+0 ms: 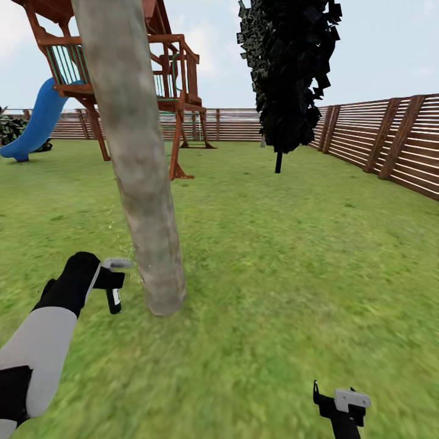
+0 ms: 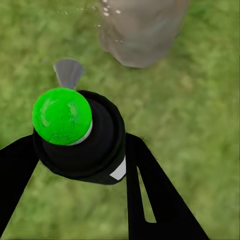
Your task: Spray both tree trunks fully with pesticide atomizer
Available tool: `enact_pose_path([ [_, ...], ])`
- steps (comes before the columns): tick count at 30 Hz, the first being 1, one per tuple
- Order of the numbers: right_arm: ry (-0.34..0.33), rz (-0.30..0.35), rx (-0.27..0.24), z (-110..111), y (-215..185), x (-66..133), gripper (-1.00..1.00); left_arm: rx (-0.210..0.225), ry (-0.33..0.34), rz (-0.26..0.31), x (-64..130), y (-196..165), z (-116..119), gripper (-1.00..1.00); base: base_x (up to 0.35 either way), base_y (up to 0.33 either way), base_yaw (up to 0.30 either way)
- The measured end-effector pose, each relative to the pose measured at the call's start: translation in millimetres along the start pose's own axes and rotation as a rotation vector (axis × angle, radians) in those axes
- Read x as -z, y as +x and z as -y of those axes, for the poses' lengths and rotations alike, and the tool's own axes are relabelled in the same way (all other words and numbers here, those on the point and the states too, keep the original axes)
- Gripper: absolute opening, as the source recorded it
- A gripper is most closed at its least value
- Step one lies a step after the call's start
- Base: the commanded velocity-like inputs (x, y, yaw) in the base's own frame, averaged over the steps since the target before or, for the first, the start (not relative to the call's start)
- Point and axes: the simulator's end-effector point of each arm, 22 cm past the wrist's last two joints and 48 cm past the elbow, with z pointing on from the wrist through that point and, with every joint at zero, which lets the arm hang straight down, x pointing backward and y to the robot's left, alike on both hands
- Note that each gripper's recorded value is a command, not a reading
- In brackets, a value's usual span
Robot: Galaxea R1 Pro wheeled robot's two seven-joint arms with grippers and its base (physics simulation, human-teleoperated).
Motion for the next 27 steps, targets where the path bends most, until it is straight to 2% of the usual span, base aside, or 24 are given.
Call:
enact_pose_path([
  [1,0.000,0.000,0.000,0,0,0.1,1.00,0.004,-0.021,0.001,1.6,1,-14,-1.00,0.000,-0.002,0.000],
  [4,0.000,-0.001,0.000,0,0,0.1,1.00,0.009,-0.034,0.001,3.5,-1,-26,-1.00,0.000,0.000,0.000],
  [5,0.000,-0.001,0.000,0,0,0.1,1.00,-0.002,-0.038,0.001,4.0,-2,-25,-1.00,0.000,0.000,0.000],
  [7,0.000,-0.001,0.000,0,0,0.1,1.00,-0.057,-0.055,-0.005,5.0,-5,-19,-1.00,0.000,0.000,0.015],
  [9,0.000,0.000,0.000,0,0,0.1,1.00,-0.071,-0.061,0.000,6.8,-9,-18,-1.00,0.000,0.000,0.113],
  [15,0.000,-0.001,0.000,0,0,0.1,1.00,-0.073,-0.062,0.032,16.5,-27,-17,-1.00,0.024,-0.014,0.245],
  [17,0.000,-0.001,0.000,0,0,0.1,1.00,-0.070,-0.053,0.053,22.7,-39,-15,-1.00,0.207,-0.141,0.052],
  [21,0.000,-0.001,0.000,0,0,0.1,1.00,-0.073,-0.043,0.053,23.3,-40,-13,-1.00,0.170,-0.211,0.008],
  [27,0.000,-0.001,0.000,0,0,0.1,1.00,-0.074,-0.043,0.051,22.4,-38,-13,-1.00,-0.001,-0.271,0.001],
])
